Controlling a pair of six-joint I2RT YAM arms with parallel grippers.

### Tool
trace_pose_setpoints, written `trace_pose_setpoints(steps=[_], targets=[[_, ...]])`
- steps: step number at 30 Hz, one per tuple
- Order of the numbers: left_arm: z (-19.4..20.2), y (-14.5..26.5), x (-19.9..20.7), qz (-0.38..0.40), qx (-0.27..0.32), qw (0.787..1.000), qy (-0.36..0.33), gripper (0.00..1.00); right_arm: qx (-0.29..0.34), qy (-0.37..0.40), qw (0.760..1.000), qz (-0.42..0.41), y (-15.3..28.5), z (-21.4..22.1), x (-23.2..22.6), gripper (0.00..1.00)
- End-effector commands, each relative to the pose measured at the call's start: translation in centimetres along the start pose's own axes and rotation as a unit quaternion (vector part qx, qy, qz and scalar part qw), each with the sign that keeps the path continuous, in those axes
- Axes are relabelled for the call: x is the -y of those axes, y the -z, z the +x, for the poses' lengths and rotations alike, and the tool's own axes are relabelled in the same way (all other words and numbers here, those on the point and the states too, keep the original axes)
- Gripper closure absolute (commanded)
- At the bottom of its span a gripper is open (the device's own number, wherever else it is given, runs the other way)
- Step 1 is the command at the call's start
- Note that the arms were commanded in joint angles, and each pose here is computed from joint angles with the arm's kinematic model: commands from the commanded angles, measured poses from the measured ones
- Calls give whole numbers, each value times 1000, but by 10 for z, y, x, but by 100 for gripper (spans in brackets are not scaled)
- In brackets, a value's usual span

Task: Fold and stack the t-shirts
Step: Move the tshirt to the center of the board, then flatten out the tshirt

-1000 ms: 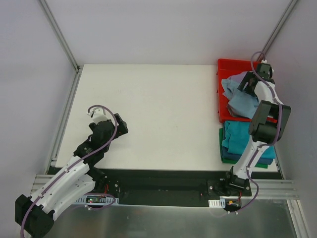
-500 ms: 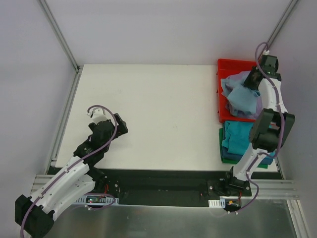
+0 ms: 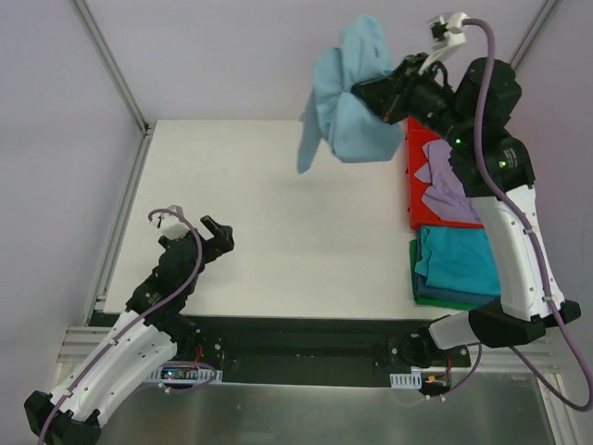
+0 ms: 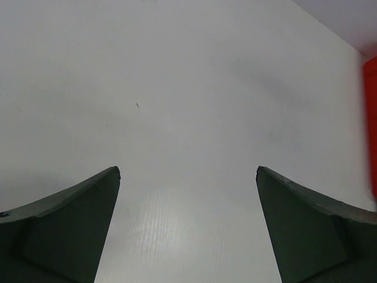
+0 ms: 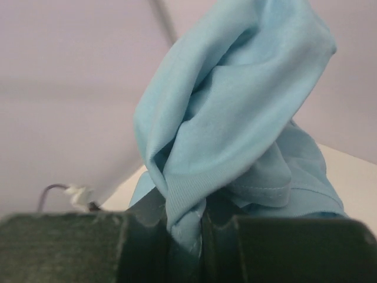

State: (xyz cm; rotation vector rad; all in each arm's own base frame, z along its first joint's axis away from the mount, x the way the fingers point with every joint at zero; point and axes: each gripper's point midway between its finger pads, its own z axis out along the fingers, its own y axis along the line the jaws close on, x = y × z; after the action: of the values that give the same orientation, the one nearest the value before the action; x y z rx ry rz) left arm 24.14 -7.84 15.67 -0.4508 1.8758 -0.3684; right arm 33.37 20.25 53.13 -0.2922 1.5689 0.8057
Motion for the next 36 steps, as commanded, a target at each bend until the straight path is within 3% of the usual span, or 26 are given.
trace_pose_setpoints(steps=[1,4,7,9,12,15,18,22,26,28,33,36], targets=[[-8,5,3,12,20,999,29,1,-19,-18,992,-124,-27,14,-87,99],[-13,11,0,11,36,998,46,1,-47,-61,989,-123,-50,43,-101,99],[-18,16,-12,-10,55,996,76,1,-91,-105,990,-6,-74,100,-52,99],[-21,21,-21,-33,62,993,95,1,-133,-114,980,91,-82,162,-1,91],[-24,27,-34,-58,75,988,124,1,-202,-143,948,201,-73,251,69,38],[-22,29,-38,-65,76,985,142,1,-259,-141,922,251,-50,308,106,1],[-11,27,-30,-52,45,988,140,1,-257,-81,921,280,-24,316,119,4],[18,22,-13,-31,-42,992,117,1,-207,-49,935,285,17,320,122,4],[47,15,-8,-42,-121,989,78,1,-172,-66,973,140,25,327,74,4],[53,10,-11,-61,-133,987,71,1,-202,-64,976,53,28,337,35,4],[60,5,-21,-98,-141,983,68,1,-291,51,946,-132,33,390,-67,4],[53,5,-30,-113,-128,983,69,1,-346,109,898,-250,38,438,-128,4]])
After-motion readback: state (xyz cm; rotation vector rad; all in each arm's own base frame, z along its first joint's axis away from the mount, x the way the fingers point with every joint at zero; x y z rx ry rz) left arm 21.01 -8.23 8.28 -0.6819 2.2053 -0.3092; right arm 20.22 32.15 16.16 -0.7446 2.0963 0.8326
